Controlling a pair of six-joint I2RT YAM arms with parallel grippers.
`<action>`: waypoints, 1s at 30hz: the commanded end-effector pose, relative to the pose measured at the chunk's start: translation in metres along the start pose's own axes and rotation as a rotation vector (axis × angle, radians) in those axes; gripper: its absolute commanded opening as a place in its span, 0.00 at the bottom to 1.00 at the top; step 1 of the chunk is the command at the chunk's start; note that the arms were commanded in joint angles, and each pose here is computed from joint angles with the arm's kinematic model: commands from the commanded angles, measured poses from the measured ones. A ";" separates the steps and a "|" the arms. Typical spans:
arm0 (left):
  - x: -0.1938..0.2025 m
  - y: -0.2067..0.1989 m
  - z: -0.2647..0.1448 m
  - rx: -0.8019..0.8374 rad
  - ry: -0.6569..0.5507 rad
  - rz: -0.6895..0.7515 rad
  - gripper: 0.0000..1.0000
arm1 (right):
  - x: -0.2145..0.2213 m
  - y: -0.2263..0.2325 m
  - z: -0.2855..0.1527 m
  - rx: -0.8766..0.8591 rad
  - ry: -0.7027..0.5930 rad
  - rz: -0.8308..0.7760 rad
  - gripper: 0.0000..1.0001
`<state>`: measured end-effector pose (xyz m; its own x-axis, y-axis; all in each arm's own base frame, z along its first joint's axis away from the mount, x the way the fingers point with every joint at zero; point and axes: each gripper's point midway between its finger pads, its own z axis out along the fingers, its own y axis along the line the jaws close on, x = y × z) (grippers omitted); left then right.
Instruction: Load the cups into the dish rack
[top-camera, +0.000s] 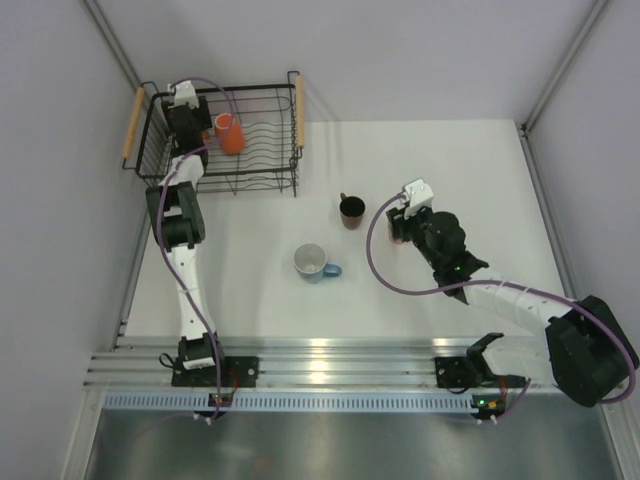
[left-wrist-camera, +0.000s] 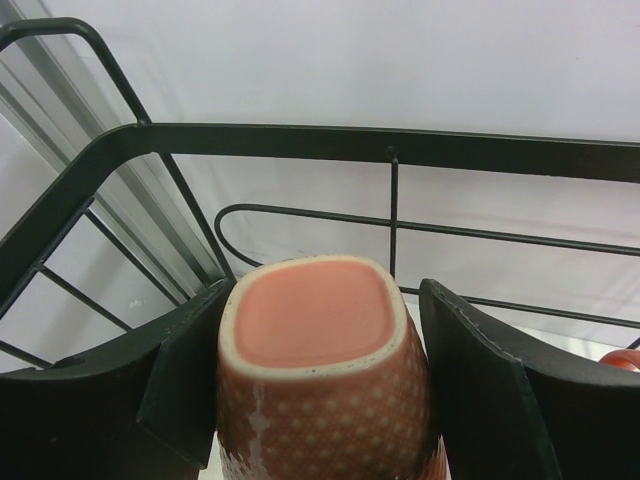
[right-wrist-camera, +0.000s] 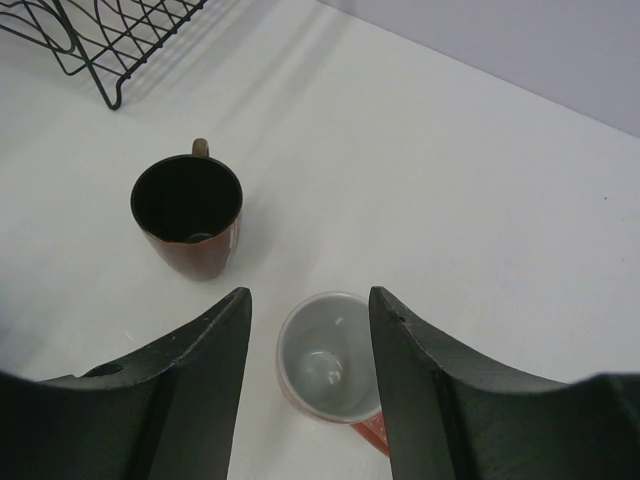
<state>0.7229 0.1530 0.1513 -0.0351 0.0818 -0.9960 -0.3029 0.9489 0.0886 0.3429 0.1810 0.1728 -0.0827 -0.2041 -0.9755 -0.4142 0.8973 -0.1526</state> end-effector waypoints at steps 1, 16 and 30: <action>-0.014 0.007 0.007 0.003 -0.102 -0.012 0.59 | -0.017 -0.005 0.004 0.008 -0.037 0.024 0.51; -0.007 0.005 0.007 0.012 -0.089 0.000 0.84 | -0.016 -0.006 0.005 0.007 -0.033 0.023 0.51; -0.026 0.007 0.004 -0.006 -0.110 -0.033 0.80 | -0.014 -0.006 0.007 0.008 -0.025 0.024 0.51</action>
<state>0.7253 0.1517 0.1627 0.0120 0.0894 -0.9959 -0.2934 0.9525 0.0820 0.3444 0.1794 0.1711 -0.0892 -0.2065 -0.9744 -0.4112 0.8987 -0.1528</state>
